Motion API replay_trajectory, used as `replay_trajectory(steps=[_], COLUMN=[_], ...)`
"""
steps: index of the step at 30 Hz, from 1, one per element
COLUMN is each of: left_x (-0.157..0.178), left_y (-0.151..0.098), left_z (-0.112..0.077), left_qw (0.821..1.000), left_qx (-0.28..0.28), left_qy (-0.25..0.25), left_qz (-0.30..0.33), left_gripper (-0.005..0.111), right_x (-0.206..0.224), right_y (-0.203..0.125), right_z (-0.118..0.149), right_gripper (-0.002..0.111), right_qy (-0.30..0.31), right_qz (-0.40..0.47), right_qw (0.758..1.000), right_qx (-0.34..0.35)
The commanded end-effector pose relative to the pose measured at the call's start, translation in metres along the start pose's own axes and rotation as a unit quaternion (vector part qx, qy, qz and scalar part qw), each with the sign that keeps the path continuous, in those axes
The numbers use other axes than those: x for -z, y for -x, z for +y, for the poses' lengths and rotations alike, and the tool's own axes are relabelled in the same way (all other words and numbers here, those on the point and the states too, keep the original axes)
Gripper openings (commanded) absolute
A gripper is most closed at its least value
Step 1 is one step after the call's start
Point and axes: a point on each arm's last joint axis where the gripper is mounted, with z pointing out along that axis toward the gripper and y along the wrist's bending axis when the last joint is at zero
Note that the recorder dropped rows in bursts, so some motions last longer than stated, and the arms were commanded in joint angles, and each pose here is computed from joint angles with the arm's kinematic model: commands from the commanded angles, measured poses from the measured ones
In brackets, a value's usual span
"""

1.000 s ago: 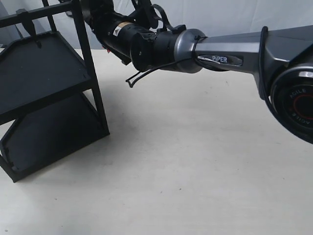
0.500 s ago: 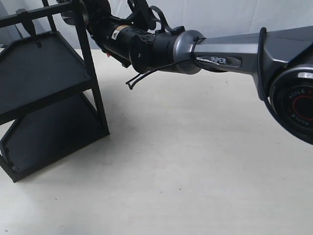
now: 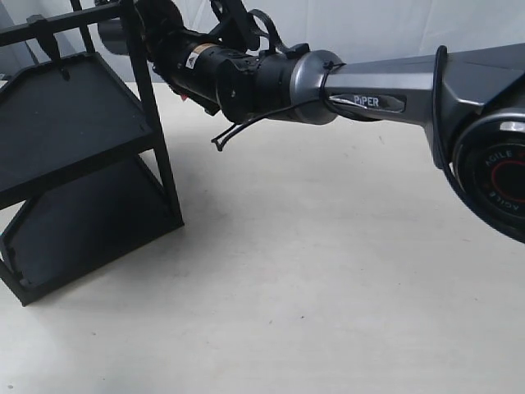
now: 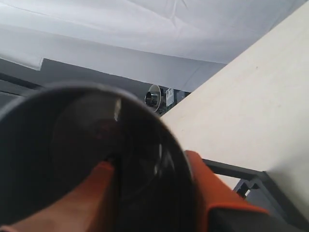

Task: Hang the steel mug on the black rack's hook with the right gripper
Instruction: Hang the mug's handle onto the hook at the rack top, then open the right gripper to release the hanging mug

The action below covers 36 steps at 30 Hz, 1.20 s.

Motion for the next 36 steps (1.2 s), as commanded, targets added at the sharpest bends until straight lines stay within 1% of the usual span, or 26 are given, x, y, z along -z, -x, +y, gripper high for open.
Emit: replay_trajectory(steps=[1, 5, 9, 14, 17, 22, 28, 36], left_x=[0.0, 0.0, 0.0, 0.0, 0.0, 0.0, 0.0, 0.0], left_y=[0.001, 0.001, 0.001, 0.001, 0.001, 0.001, 0.001, 0.001], left_z=[0.0, 0.0, 0.0, 0.0, 0.0, 0.0, 0.0, 0.0], left_qw=[1.0, 1.0, 1.0, 1.0, 1.0, 1.0, 1.0, 1.0], left_qx=[0.004, 0.004, 0.004, 0.004, 0.004, 0.004, 0.004, 0.004], left_qy=[-0.001, -0.001, -0.001, -0.001, -0.001, -0.001, -0.001, -0.001], left_qz=[-0.004, -0.004, -0.004, -0.004, -0.004, -0.004, -0.004, -0.004], left_gripper=[0.002, 0.002, 0.002, 0.002, 0.002, 0.002, 0.002, 0.002], right_x=[0.002, 0.002, 0.005, 0.007, 0.014, 0.03, 0.036, 0.053], right_y=[-0.001, -0.002, 0.0, 0.0, 0.001, 0.01, 0.013, 0.023], right_z=[0.0, -0.002, 0.004, 0.005, 0.011, 0.036, 0.035, 0.056], right_gripper=[0.057, 0.057, 0.057, 0.057, 0.057, 0.057, 0.057, 0.057], right_qy=[-0.013, -0.024, -0.018, -0.03, -0.046, -0.037, -0.074, -0.066], right_qz=[0.011, 0.019, 0.017, 0.026, 0.044, 0.045, 0.063, 0.055], right_qw=[1.0, 0.999, 1.0, 0.999, 0.996, 0.994, 0.99, 0.982], right_qx=[0.017, 0.017, 0.016, 0.021, 0.055, 0.094, 0.104, 0.17])
